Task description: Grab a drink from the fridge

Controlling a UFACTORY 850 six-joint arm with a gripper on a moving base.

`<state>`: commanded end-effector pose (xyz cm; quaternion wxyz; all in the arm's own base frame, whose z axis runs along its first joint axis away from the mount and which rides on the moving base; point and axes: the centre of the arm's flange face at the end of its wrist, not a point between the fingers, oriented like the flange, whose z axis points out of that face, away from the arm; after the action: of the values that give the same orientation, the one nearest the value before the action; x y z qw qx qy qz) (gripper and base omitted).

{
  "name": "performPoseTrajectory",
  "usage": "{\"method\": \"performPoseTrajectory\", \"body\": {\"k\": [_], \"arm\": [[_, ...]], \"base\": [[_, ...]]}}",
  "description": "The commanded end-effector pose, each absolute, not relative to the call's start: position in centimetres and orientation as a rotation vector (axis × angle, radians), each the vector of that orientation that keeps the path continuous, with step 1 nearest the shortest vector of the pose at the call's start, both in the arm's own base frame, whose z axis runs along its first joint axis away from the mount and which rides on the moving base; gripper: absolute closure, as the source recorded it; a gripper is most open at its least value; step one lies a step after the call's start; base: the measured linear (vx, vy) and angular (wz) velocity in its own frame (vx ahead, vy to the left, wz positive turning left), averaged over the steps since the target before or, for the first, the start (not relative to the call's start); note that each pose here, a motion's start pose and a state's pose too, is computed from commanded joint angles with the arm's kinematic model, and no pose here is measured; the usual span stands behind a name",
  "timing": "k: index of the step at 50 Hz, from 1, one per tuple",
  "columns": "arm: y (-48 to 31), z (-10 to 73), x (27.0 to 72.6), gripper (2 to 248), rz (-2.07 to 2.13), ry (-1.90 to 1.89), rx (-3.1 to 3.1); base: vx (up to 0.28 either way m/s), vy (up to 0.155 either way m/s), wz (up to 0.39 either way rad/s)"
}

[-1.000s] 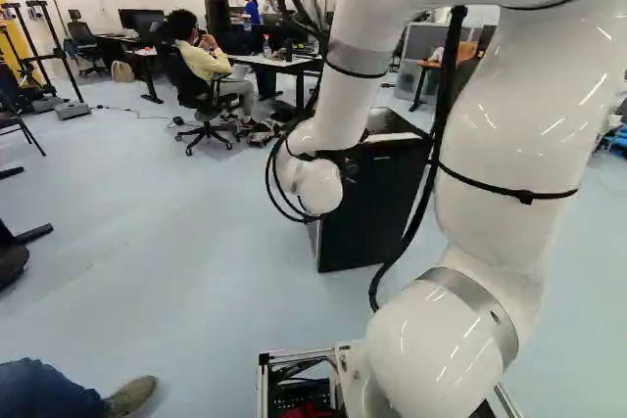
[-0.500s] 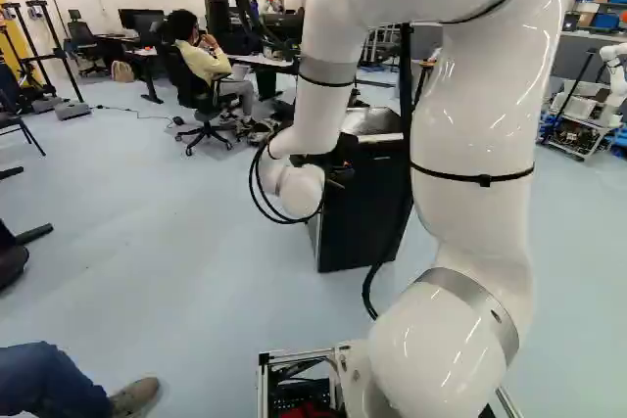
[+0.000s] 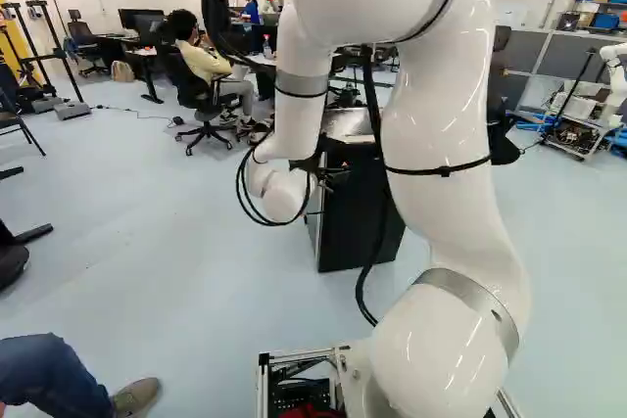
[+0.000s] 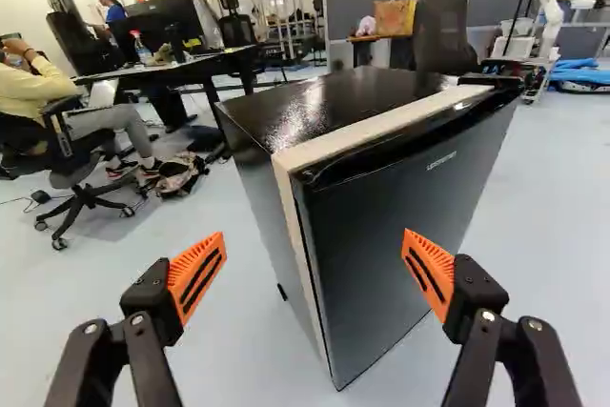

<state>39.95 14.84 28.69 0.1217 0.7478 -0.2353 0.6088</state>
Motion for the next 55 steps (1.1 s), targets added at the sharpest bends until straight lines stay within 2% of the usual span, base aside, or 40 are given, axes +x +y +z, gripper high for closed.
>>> {"method": "performPoseTrajectory", "body": {"k": [55], "arm": [[17.0, 25.5, 45.0, 3, 1.797, -0.804, 1.973]], "base": [[0.0, 0.0, 0.0]]}}
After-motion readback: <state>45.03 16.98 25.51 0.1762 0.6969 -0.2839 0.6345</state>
